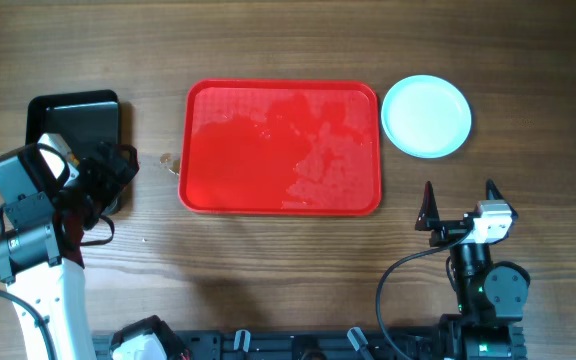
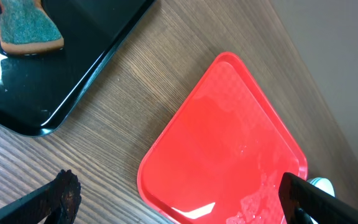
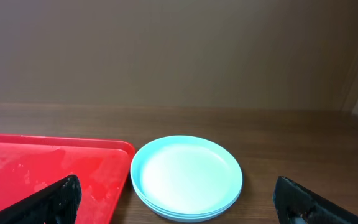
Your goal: Clean dirty plates on tray and stack at the side
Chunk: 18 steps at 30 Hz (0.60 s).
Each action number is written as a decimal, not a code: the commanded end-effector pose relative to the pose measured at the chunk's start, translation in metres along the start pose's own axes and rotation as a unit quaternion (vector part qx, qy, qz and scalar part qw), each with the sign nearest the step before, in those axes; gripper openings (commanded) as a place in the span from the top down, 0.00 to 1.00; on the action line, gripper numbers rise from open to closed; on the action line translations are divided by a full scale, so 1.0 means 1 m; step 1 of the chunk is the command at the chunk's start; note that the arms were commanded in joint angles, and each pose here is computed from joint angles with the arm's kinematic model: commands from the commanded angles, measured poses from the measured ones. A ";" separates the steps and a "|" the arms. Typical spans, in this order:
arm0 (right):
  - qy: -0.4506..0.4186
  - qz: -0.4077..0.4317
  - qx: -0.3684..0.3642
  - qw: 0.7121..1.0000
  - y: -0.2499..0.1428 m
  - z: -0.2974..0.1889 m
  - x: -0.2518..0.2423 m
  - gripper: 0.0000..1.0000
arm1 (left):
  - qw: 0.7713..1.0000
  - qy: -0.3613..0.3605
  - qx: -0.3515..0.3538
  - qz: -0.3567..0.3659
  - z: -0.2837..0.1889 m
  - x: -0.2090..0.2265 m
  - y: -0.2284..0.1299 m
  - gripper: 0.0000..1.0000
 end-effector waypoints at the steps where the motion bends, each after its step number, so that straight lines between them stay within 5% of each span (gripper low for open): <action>1: -0.005 -0.007 -0.005 1.000 0.001 -0.001 0.000 0.00 | 1.000 -0.017 -0.014 0.006 -0.010 -0.004 -0.003 0.00; 18: -0.005 -0.006 -0.005 1.000 0.001 -0.001 0.000 0.00 | 0.975 -0.131 -0.081 0.161 -0.082 -0.041 -0.062 0.00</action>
Point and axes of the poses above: each gripper's point midway between its finger pads, its own z axis out along the fingers, its own x axis along the line the jaws close on, y = z × x, the point moved 10 cm from there along -z, back along the fingers, and after that the axes turned 2 degrees about -z, right-handed, at the moved point
